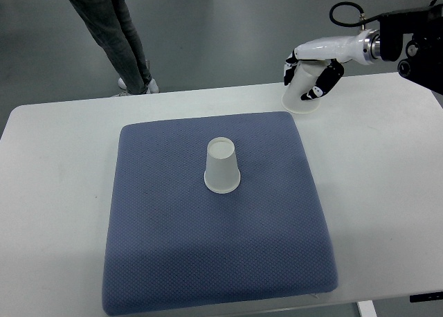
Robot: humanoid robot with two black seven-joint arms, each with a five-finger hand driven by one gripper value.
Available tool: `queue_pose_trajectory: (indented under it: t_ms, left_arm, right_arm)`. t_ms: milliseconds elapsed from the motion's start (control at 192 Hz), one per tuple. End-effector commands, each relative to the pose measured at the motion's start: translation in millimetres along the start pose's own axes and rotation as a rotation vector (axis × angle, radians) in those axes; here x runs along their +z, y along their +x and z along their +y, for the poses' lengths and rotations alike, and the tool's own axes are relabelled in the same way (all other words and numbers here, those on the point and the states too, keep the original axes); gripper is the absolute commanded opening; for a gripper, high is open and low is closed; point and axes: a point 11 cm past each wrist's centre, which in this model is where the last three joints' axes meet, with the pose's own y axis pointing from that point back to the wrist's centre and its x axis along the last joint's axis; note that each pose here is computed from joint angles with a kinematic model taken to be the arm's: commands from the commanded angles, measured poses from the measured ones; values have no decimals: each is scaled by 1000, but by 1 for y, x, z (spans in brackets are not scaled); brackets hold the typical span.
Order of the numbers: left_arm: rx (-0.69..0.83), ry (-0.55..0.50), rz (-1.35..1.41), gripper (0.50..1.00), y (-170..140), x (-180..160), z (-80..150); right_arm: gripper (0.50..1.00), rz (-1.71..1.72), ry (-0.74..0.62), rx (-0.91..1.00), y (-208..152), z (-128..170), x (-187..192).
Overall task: Stack paper cups
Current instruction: 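Lift the cup with the right hand and carry it over the upside-down cup, then lower the held cup onto the upside-down cup and open the right hand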
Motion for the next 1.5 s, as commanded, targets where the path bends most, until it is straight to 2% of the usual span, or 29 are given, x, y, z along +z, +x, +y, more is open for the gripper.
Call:
queue_pose_trajectory:
  t_ms: [0, 89, 240, 469, 709, 1173, 1496]
  left_arm:
    - [0, 0, 0, 1000, 0, 0, 0]
    - [0, 0, 0, 1000, 0, 0, 0]
    - [0, 0, 0, 1000, 0, 0, 0]
    - [0, 0, 0, 1000, 0, 0, 0]
    - [0, 0, 0, 1000, 0, 0, 0]
    - [0, 0, 0, 1000, 0, 0, 0]
    - [0, 0, 0, 1000, 0, 0, 0]
  right_arm:
    - [500, 10, 108, -34, 12, -10, -42]
    - [500, 40, 203, -61, 20, -21, -83]
    - [500, 88, 294, -90, 29, -36, -130]
    - [500, 100, 359, -133, 20, -52, -162]
    - [500, 76, 360, -164, -2, -61, -158]
    - [500, 53, 317, -150, -7, -57, -135]
    - [500, 25, 315, -163, -24, -61, -129]
